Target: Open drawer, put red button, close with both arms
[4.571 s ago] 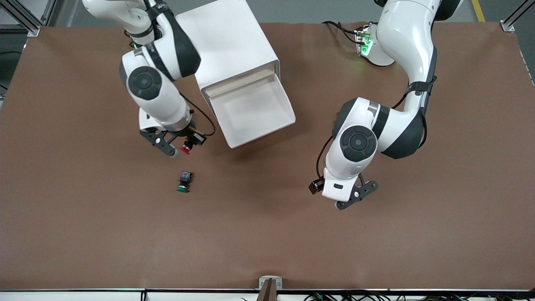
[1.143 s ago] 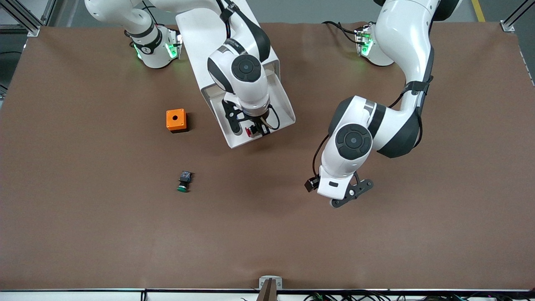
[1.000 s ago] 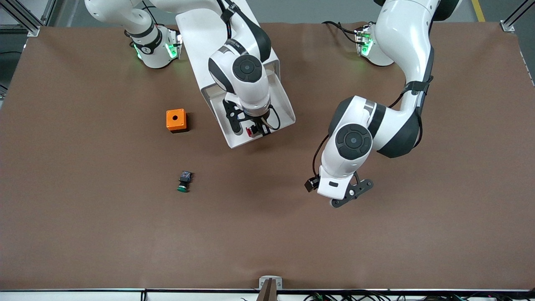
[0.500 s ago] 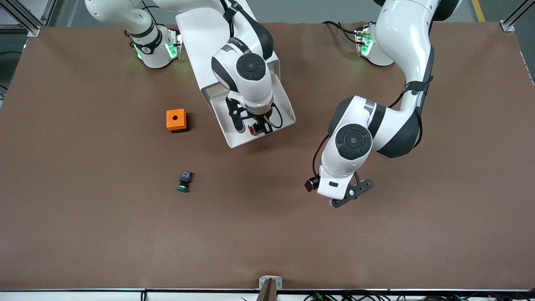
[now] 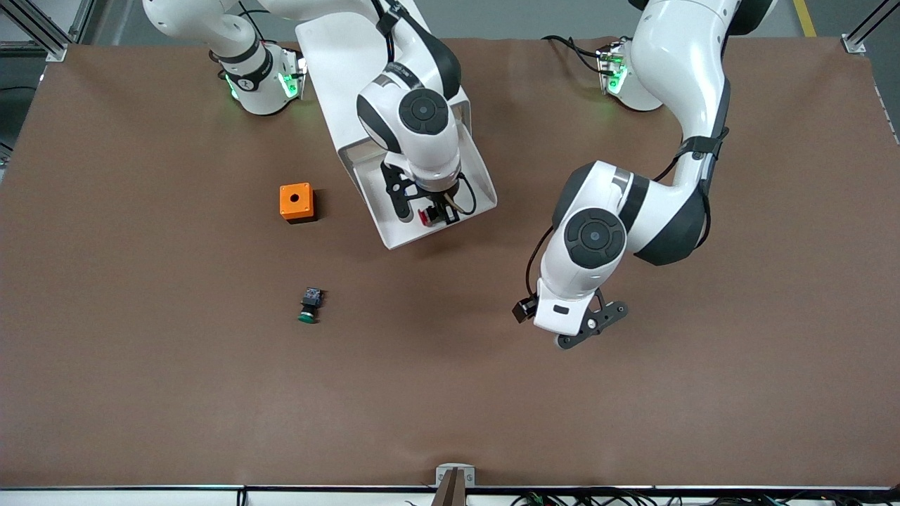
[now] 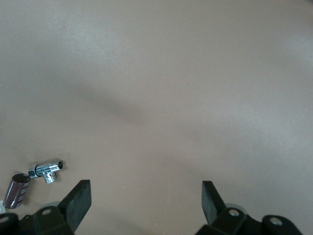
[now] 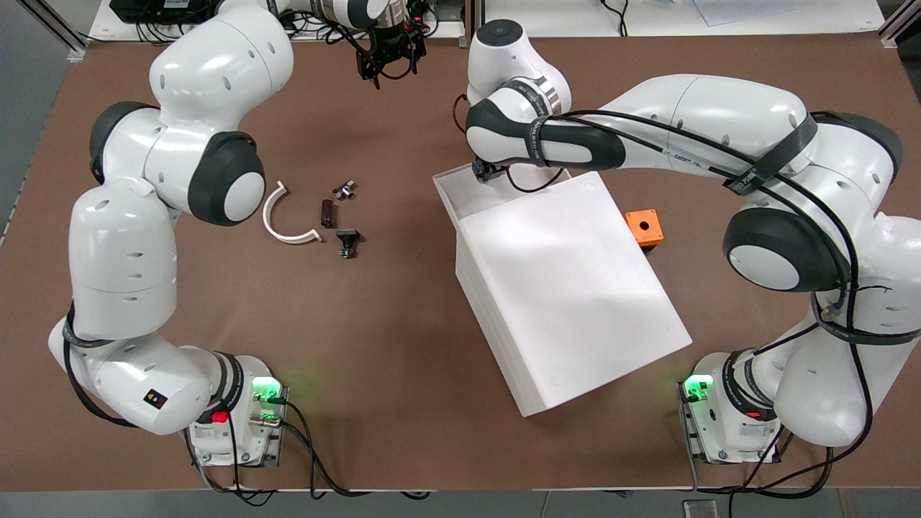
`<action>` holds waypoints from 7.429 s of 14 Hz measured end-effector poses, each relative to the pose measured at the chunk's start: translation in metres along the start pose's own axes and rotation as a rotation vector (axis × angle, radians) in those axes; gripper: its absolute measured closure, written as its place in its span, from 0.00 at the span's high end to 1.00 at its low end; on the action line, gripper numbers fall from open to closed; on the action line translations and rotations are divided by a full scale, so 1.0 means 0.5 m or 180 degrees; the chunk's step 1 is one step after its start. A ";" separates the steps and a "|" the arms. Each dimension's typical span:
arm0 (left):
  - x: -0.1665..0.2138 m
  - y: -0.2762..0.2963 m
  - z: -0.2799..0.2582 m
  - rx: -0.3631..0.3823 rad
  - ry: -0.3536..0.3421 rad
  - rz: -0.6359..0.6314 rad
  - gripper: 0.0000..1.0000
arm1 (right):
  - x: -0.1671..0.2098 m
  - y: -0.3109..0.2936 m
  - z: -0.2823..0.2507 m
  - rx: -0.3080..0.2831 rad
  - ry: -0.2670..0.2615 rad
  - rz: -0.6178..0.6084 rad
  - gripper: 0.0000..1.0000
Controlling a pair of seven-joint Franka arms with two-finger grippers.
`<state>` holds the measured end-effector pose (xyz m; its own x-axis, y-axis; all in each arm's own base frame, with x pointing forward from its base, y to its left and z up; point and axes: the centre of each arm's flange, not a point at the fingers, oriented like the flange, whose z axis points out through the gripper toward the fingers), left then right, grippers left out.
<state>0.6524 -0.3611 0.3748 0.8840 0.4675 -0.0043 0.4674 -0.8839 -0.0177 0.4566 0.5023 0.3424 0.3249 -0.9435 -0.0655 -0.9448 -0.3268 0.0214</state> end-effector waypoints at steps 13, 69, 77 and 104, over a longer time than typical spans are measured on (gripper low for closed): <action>-0.003 0.002 0.000 -0.0001 -0.0004 0.0009 1.00 | 0.016 -0.024 -0.069 -0.0126 0.0058 -0.0050 1.00; -0.695 0.202 0.160 0.0150 -0.1695 0.0134 1.00 | 1.089 0.084 -0.539 -0.0255 0.0035 -0.3796 1.00; -0.654 0.202 0.137 0.0054 -0.1663 0.0053 1.00 | 1.093 0.085 -0.538 -0.0208 0.0017 -0.3781 1.00; 0.130 -0.629 -0.489 -0.0329 -0.0588 0.1210 1.00 | 1.119 0.141 -0.559 -0.0185 0.0048 -0.3669 1.00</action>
<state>0.5658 -0.0562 0.6245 0.9808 0.0949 -0.1702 0.1162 -0.9860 0.1199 0.5832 -0.0640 0.5861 0.9944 -0.0837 -0.0642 -0.0837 -0.9965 0.0024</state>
